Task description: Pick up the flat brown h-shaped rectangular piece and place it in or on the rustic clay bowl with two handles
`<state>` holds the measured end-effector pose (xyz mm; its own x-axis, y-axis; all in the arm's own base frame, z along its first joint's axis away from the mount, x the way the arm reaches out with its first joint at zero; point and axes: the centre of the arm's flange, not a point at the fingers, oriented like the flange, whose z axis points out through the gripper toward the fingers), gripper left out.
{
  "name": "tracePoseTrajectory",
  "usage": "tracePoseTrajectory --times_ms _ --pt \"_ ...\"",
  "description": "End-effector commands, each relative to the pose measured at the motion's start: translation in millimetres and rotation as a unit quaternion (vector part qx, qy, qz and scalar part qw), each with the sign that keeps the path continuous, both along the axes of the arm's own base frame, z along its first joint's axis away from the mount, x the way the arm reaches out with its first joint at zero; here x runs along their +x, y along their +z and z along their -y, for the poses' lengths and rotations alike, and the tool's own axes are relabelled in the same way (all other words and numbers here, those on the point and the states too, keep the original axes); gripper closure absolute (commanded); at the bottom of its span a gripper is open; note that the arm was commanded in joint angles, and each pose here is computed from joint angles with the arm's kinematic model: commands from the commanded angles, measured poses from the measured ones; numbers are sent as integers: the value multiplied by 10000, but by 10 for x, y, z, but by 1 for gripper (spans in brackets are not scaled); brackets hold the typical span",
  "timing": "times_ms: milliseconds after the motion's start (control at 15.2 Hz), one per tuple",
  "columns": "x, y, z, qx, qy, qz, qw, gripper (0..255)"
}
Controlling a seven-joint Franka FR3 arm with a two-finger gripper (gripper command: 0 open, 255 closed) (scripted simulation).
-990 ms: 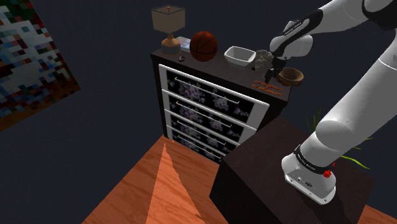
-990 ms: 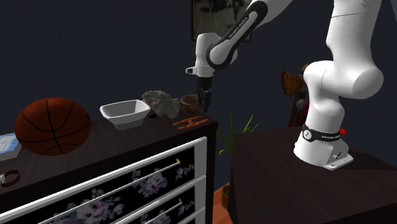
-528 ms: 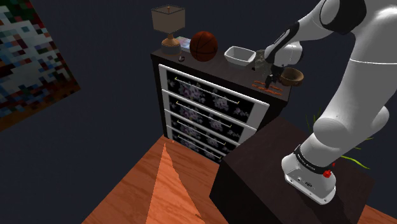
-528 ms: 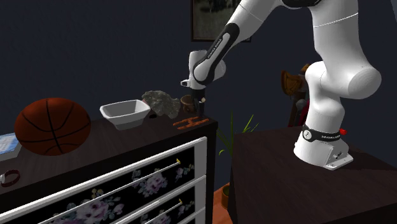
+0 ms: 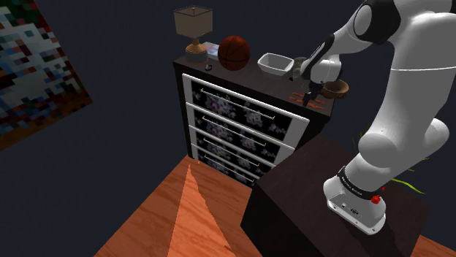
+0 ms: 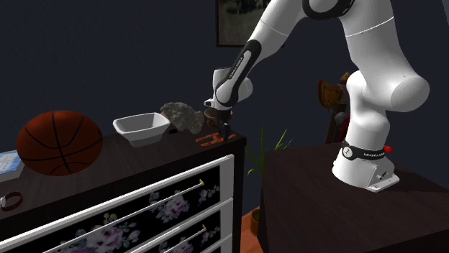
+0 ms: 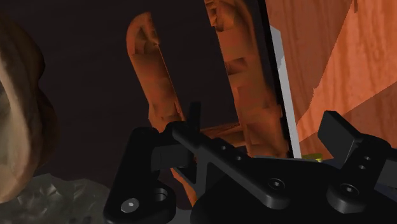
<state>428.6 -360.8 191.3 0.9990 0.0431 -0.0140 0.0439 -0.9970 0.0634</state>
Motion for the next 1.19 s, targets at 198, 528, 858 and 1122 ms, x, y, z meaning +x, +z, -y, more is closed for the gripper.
tracePoseTrajectory --times_ms 198,528,858,1122 --pt "-13 -66 1 -1 0 1 10000 0" --pt "-13 -65 1 -1 0 0 10000 255" --pt "-13 -65 1 -1 0 0 10000 255" --pt "-13 -66 1 -1 0 1 10000 255"
